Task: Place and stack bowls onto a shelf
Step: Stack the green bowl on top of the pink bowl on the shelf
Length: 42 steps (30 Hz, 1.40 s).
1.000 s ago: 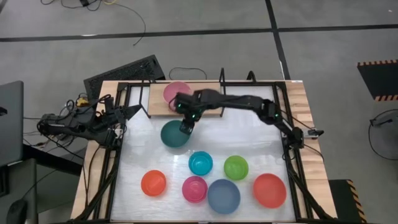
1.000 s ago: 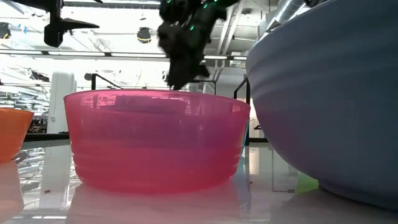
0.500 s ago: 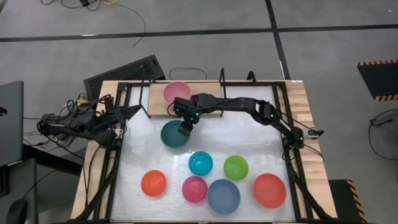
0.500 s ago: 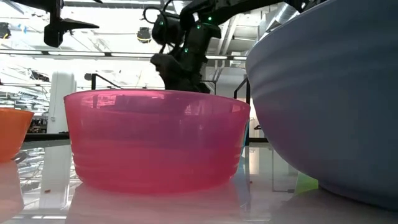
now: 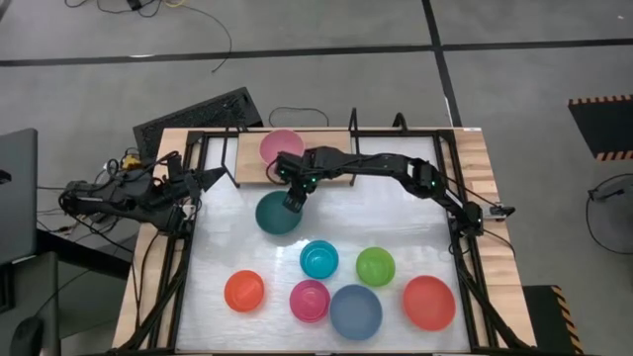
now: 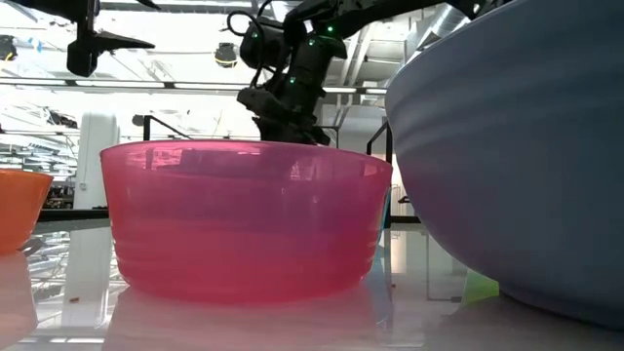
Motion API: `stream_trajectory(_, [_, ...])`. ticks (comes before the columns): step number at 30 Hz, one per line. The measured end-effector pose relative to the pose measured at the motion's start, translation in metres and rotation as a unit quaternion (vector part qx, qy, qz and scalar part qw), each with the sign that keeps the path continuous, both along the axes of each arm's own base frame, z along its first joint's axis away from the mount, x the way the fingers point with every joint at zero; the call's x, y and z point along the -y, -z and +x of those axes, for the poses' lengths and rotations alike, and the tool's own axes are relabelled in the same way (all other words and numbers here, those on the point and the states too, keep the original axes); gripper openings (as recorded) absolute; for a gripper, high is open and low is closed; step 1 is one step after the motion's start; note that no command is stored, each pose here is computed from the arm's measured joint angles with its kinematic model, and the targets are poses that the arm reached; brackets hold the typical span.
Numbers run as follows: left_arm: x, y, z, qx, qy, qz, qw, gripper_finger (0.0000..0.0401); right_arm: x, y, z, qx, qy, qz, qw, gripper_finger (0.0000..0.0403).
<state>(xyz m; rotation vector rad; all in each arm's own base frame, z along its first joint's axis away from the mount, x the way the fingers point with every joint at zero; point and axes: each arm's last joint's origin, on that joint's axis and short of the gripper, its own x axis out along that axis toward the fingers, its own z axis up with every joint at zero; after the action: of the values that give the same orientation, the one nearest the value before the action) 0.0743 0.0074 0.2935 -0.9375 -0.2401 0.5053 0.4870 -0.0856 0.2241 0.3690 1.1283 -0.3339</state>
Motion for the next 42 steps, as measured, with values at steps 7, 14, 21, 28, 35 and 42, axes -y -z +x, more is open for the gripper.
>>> stream_trajectory(7, [0.000,0.001,0.000,-0.004,0.000,0.000,1.000,0.0245,-0.004,0.000,0.001,0.002,-0.004,-0.001,1.000,0.0191])
stream_trajectory(14, [0.000,0.001,0.000,-0.005,0.000,-0.004,1.000,0.0245,-0.005,0.011,0.002,0.003,-0.002,0.001,1.000,0.0185])
stream_trajectory(21, [0.000,0.001,0.000,-0.003,0.000,-0.005,1.000,0.0245,-0.006,0.022,-0.002,-0.020,0.001,0.008,1.000,0.0181])
stream_trajectory(28, [0.000,0.001,0.000,-0.002,0.000,-0.007,1.000,0.0245,-0.008,0.023,-0.003,-0.026,0.000,0.012,1.000,0.0056])
stream_trajectory(35, [0.000,0.001,0.000,-0.002,0.001,-0.007,1.000,0.0245,-0.012,0.019,-0.004,-0.020,-0.025,0.067,0.997,0.0029])
stream_trajectory(42, [0.000,0.001,0.000,-0.002,0.001,-0.007,1.000,0.0245,-0.012,-0.042,-0.015,0.050,-0.061,0.084,0.993,0.0029])
